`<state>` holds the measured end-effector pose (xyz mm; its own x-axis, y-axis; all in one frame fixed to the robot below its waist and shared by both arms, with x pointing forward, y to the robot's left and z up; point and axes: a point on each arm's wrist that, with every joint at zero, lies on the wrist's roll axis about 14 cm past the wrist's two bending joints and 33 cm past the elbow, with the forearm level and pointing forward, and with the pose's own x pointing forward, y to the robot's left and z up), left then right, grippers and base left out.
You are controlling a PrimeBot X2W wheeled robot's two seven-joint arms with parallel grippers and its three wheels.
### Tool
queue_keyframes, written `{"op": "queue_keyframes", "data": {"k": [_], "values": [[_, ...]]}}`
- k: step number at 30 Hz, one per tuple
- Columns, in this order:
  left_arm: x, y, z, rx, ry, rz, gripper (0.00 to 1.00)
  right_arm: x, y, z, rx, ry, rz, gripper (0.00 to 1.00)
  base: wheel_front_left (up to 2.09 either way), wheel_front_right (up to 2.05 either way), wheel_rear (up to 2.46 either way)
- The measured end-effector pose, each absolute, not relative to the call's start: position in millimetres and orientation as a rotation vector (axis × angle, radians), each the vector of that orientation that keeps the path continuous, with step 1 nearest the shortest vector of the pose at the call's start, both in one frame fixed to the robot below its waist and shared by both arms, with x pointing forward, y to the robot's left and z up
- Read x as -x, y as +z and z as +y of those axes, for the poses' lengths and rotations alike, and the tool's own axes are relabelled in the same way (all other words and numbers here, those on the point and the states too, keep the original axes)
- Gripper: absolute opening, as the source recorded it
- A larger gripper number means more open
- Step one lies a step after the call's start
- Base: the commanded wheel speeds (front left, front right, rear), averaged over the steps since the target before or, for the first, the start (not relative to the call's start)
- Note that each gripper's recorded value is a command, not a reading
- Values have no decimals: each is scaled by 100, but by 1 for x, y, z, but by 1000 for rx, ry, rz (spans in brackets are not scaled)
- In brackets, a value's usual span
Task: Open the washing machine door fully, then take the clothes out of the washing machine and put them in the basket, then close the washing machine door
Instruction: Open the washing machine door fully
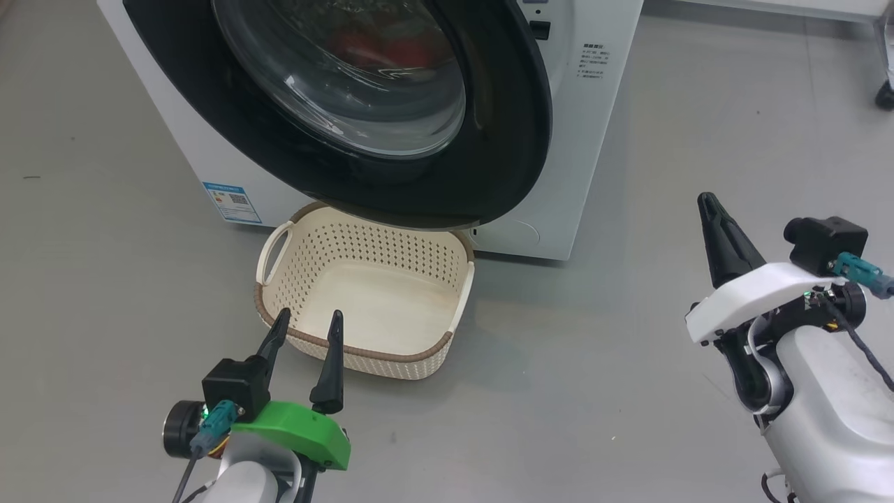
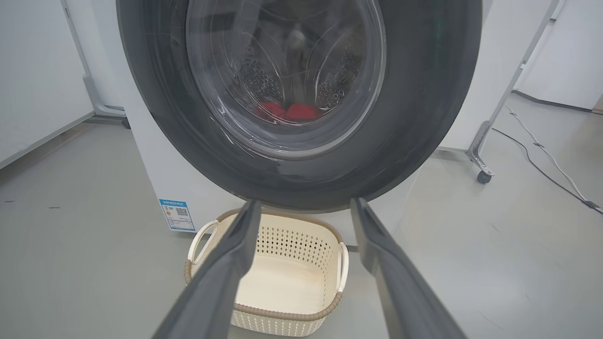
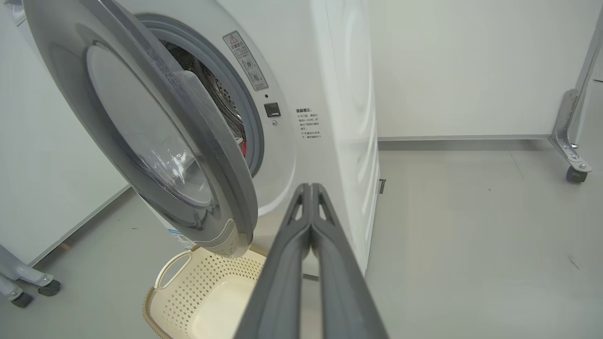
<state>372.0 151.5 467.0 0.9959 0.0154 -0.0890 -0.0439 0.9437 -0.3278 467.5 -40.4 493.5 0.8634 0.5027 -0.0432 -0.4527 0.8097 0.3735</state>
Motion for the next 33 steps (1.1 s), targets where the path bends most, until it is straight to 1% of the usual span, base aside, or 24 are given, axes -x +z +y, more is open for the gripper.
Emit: {"op": "queue_keyframes", "data": {"k": [6,7,8,9,19,28,33], "values": [[-374,468,144,337,5,84,100,-453,485,-61,-364,426,110,0,0,0,0],[-373,468,143,338,0,83,100,-451,481,-66,-363,406,117,35,0,0,0],[-373,468,143,339,-1,84,100,-449,479,-69,-361,391,120,93,0,0,0],[-373,467,144,341,4,85,100,-447,477,-71,-363,382,123,100,0,0,0],[-373,466,145,344,7,86,100,-424,462,-78,-409,308,157,100,0,0,0],[-375,465,139,340,-14,89,100,-422,468,-94,-407,258,126,100,0,0,0],[-376,465,139,341,-15,87,100,-424,478,-97,-404,253,91,100,0,0,0]]}}
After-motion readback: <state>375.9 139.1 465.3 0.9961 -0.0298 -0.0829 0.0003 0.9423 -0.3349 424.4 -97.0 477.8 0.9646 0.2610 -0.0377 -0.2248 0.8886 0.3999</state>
